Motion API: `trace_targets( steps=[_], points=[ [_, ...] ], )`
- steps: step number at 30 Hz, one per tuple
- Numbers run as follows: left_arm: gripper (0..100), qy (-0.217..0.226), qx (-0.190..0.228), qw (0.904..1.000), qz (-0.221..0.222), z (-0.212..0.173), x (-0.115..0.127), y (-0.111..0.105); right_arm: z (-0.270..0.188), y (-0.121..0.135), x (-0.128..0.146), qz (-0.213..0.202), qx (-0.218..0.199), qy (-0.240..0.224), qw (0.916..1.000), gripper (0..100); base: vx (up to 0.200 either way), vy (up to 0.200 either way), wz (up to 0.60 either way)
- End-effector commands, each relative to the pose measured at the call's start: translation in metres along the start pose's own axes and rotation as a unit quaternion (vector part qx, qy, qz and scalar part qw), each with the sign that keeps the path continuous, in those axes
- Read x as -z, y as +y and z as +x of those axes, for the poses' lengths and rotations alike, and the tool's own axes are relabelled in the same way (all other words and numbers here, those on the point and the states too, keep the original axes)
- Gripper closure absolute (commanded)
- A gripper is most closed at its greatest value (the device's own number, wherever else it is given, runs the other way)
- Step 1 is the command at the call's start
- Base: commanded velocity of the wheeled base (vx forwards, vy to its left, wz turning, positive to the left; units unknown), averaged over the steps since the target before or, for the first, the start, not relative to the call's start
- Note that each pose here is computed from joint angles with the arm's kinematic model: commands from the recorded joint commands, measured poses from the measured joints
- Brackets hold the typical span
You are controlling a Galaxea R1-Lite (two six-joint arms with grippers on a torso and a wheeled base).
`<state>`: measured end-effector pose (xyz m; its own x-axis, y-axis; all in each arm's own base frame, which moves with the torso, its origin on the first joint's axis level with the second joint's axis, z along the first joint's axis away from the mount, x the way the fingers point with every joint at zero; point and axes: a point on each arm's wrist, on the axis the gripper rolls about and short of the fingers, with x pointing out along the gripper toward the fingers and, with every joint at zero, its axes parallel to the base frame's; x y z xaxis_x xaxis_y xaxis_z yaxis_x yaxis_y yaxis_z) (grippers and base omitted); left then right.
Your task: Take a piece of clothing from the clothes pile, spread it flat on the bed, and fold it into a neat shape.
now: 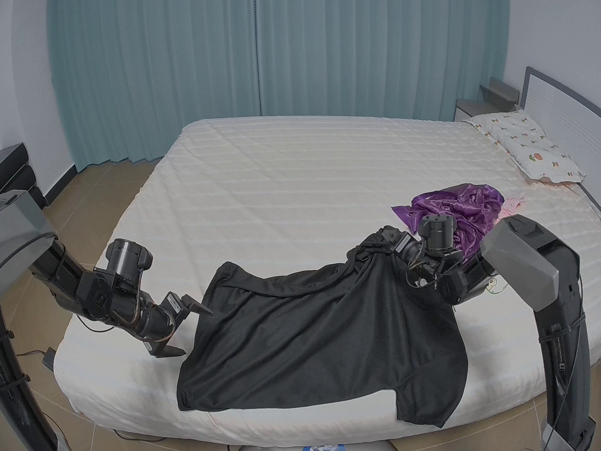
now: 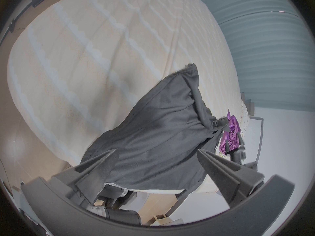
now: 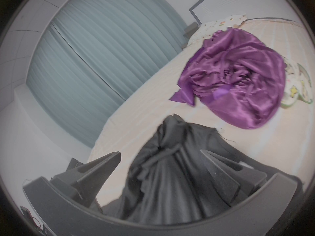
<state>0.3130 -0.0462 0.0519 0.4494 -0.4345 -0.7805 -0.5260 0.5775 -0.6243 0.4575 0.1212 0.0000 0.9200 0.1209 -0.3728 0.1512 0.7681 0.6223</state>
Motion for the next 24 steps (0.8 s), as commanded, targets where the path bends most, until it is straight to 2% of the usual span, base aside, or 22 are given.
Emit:
trace_targets(
  steps=[1, 5, 10, 18, 21, 24],
  points=[
    [0, -0.056, 0.035, 0.9978, -0.007, 0.002, -0.022, -0.033, -0.074, -0.006, -0.027, 0.005, 0.011, 0.001, 0.9999, 0, 0.000, 0.000, 0.00],
    [0, -0.068, 0.048, 0.9965, -0.001, 0.015, -0.039, -0.047, -0.097, -0.020, -0.020, 0.002, 0.023, 0.024, 0.9994, 0, 0.000, 0.000, 0.00],
    [0, -0.076, 0.061, 0.9952, 0.009, 0.031, -0.053, -0.060, -0.122, -0.034, -0.016, -0.004, 0.017, 0.042, 0.9990, 0, 0.000, 0.000, 0.00],
    [0, -0.094, 0.082, 0.9914, 0.042, 0.054, -0.070, -0.085, -0.139, -0.054, -0.009, 0.002, 0.020, 0.043, 0.9989, 0, 0.000, 0.000, 0.00],
    [0, -0.107, 0.075, 0.9900, 0.053, 0.066, -0.075, -0.091, -0.140, -0.055, -0.008, 0.003, 0.014, 0.038, 0.9992, 0, 0.000, 0.000, 0.00],
    [0, -0.126, 0.046, 0.9881, 0.075, 0.096, -0.084, -0.091, -0.138, -0.053, -0.008, 0.002, 0.005, 0.038, 0.9993, 0, 0.000, 0.000, 0.00]
  ],
)
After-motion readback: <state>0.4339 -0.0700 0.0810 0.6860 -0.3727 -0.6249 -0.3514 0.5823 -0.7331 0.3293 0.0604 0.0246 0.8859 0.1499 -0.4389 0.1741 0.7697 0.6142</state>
